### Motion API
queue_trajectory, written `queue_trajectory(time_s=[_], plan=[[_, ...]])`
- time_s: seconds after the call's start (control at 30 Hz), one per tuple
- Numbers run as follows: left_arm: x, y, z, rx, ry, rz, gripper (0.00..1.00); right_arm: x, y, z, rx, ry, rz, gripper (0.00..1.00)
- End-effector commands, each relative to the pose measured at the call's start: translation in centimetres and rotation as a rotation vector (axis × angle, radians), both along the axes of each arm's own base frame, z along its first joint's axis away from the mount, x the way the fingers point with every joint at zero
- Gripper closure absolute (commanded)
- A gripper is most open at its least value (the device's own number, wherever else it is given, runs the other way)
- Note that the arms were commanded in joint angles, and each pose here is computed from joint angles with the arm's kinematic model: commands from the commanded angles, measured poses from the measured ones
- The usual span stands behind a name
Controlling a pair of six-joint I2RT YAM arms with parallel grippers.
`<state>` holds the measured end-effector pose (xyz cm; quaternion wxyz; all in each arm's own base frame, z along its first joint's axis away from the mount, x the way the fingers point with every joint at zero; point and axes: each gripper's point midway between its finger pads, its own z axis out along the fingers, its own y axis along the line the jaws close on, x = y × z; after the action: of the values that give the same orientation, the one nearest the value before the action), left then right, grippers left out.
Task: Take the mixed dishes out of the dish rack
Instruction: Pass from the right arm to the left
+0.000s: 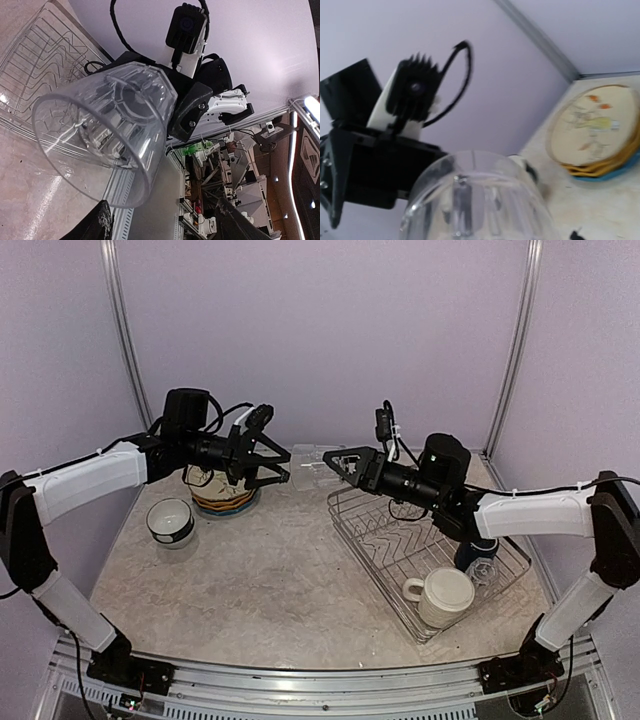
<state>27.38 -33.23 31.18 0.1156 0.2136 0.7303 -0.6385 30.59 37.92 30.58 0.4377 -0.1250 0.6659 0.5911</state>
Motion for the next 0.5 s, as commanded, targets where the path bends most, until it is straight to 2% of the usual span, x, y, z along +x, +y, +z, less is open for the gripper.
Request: queue_trajectory(time_s=[0.0,0.1,0.2,0.37,0.47], plan=[[-0.3,-0.3,0.5,-0.038,-0.018,-0.035,0.36,-1.8,2.3,4.1,0.15,-0.088,0.11,0.78],[-0.4,-0.3,0.6,-0.04,-0.015,-0.038,0.43,-1.9,3.3,3.6,0.176,-0.076,0.131,0.78],[-0.5,-0.3,0.6,-0.044,-0.01,-0.047,0.54,-1.7,3.8,2.9,0.175,-0.061,0.135,0.78],[-0.7,-0.3,0.8,-0.05,-0.014,-0.057,0.82,-1.6,3.8,2.1,0.186,-0.047,0.129,0.77],[-0.5,-0.3,0.9,-0.047,-0.03,-0.046,1.0,-1.6,3.8,1.7,0.178,-0.041,0.126,0.67]])
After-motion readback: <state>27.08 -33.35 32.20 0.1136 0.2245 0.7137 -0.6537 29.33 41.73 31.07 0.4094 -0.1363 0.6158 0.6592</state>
